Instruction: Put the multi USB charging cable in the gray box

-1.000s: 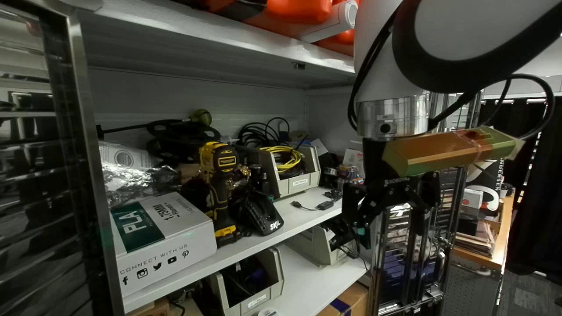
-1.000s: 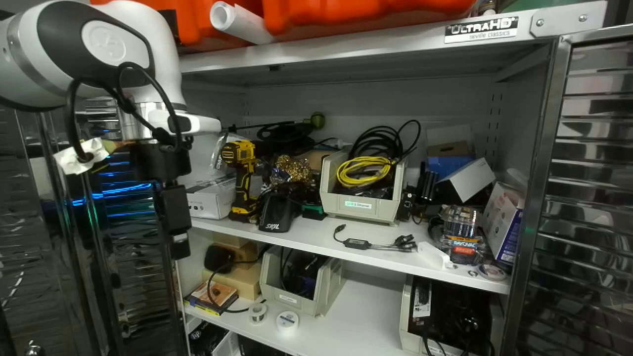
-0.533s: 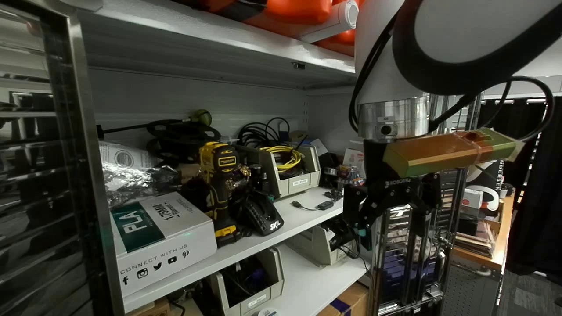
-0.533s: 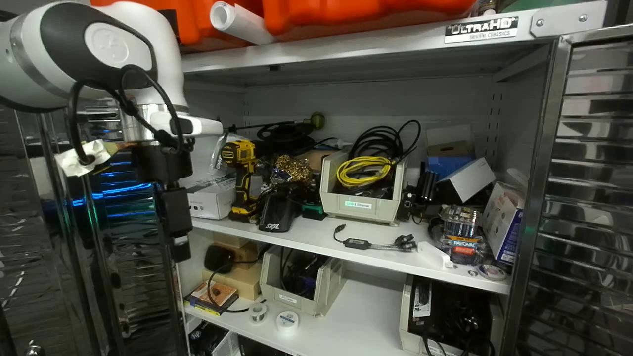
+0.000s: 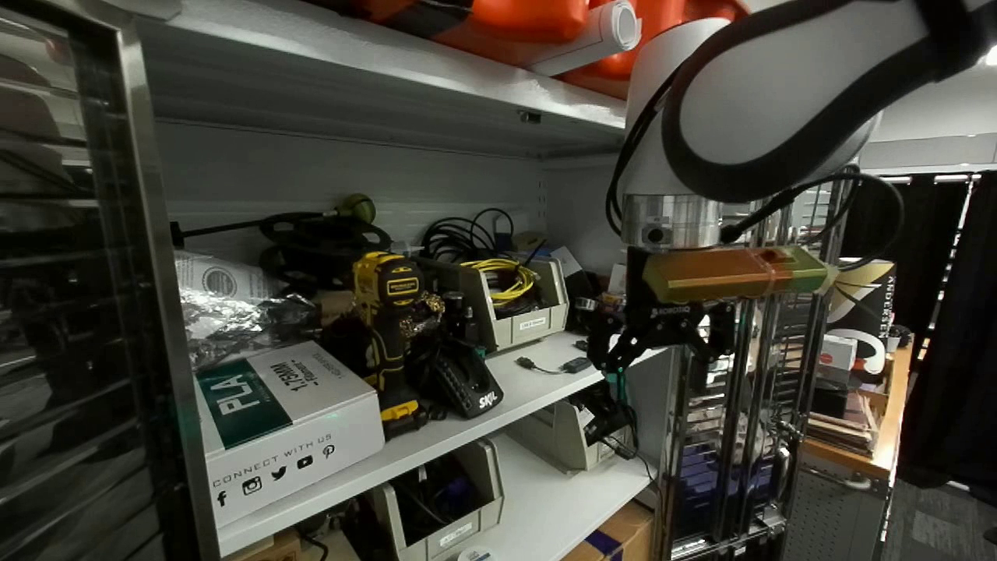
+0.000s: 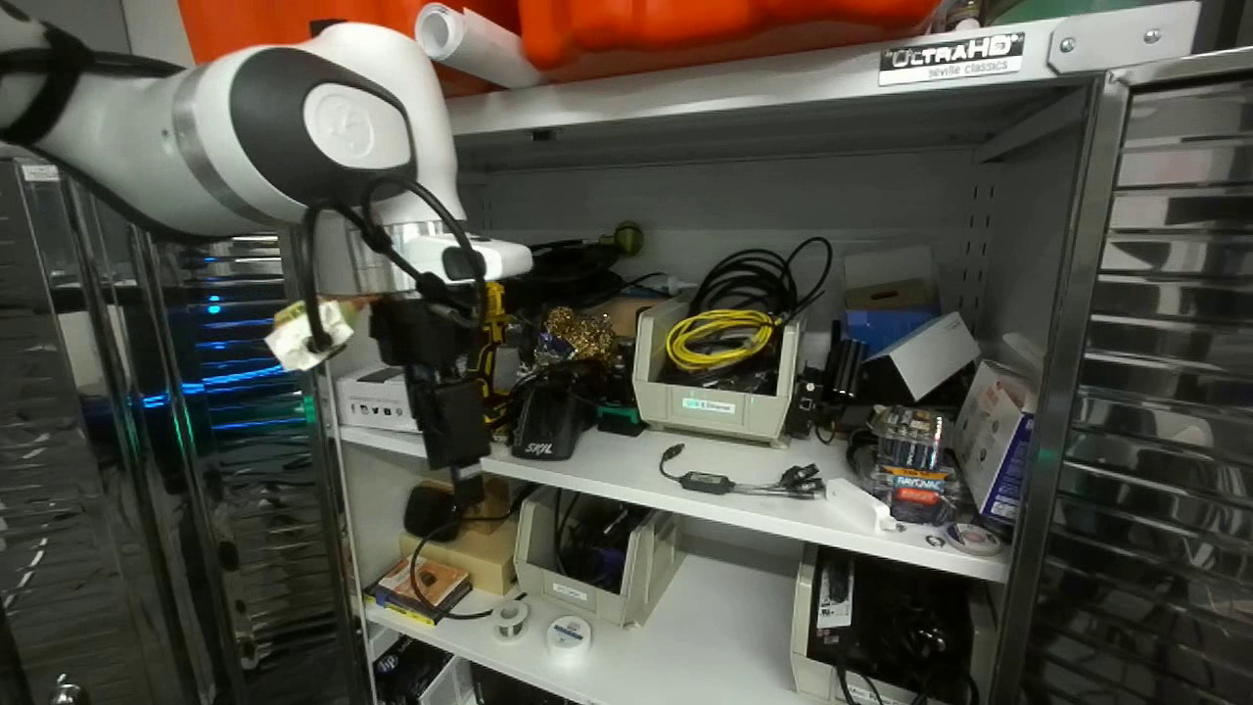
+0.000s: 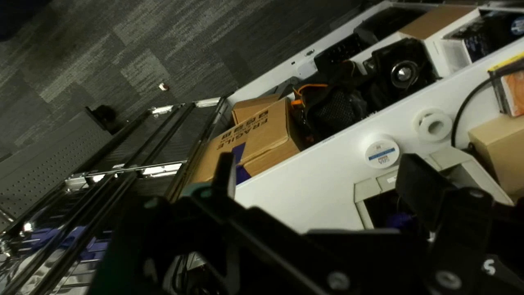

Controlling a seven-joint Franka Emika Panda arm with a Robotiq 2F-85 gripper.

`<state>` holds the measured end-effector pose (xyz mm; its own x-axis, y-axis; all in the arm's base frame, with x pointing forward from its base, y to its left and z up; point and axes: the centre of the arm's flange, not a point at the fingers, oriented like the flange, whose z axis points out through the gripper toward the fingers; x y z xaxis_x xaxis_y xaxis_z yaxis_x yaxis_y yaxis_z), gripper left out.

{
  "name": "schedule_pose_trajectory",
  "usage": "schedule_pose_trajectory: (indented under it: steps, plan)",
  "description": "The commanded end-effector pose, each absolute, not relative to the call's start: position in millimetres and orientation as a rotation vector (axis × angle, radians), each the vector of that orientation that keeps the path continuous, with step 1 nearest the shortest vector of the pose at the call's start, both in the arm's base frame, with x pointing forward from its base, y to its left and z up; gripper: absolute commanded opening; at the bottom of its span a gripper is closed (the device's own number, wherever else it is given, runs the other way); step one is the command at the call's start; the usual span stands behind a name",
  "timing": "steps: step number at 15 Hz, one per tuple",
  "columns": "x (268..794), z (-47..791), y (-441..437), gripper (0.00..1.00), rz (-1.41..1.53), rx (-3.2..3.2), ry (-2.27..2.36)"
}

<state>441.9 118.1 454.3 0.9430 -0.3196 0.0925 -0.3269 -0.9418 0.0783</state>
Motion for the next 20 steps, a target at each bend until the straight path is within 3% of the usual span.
schedule_pose_trajectory:
  steps: [1, 20]
  plan:
    - [493, 447, 103, 1.00, 0.242, 3.027, -0.572]
    - [665, 423, 11, 1.00, 0.426, 2.962, -0.904]
